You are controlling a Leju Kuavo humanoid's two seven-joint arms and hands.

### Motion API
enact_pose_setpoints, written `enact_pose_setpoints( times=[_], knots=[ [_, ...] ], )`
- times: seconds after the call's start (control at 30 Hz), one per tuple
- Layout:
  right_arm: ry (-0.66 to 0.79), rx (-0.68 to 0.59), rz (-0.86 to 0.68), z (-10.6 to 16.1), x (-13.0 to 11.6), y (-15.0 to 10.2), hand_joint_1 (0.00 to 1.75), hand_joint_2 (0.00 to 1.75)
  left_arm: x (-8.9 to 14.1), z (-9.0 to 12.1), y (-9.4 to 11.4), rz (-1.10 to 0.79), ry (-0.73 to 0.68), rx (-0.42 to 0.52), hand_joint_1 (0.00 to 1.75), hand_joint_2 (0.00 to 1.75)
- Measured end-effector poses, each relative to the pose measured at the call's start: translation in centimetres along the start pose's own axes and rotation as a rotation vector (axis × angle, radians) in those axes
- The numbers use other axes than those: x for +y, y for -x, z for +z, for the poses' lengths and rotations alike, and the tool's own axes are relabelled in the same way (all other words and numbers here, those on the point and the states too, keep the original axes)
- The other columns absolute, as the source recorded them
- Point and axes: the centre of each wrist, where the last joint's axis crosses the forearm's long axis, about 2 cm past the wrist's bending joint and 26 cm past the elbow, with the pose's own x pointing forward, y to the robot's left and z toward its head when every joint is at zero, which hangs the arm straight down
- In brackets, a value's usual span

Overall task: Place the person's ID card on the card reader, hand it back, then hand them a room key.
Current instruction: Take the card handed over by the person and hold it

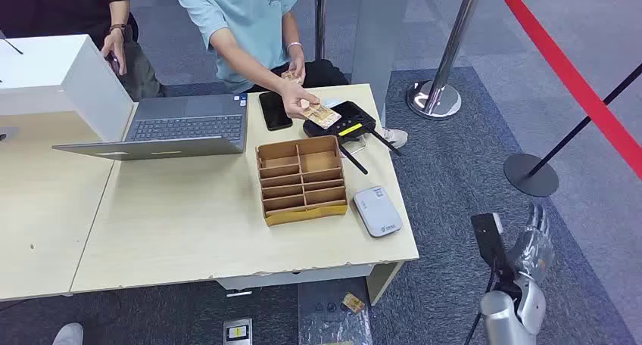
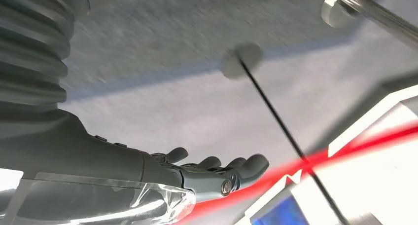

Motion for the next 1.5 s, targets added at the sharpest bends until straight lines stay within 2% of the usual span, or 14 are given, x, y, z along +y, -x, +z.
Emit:
enact_pose_setpoints(
  times=[0.23, 0.47, 0.87, 1.13, 1.5],
  knots=[
    [0.067, -0.135, -0.050, -2.5, -1.7, -4.8, 0.00, 1.75, -0.1, 0.0, 0.0, -0.021, 0.009, -0.007, 0.00, 1.75],
    [0.088, -0.289, -0.130, -4.9, -3.0, -11.9, 0.00, 1.75, 0.0, 0.0, -0.3, -0.054, 0.013, -0.041, 0.00, 1.75],
    [0.029, -0.518, -0.167, -5.1, -3.3, -18.0, 0.00, 1.75, -0.1, 0.0, -0.3, -0.089, 0.018, -0.059, 0.00, 1.75],
    [-0.139, -0.689, -0.258, -4.9, -0.4, -24.8, 0.00, 1.75, 0.1, -0.2, -1.4, -0.162, 0.032, -0.093, 0.00, 1.75],
    [-0.292, -0.790, -0.254, -0.6, 4.7, -28.4, 0.00, 1.75, 0.1, -0.2, -1.7, -0.213, 0.050, -0.091, 0.00, 1.75]
  ],
)
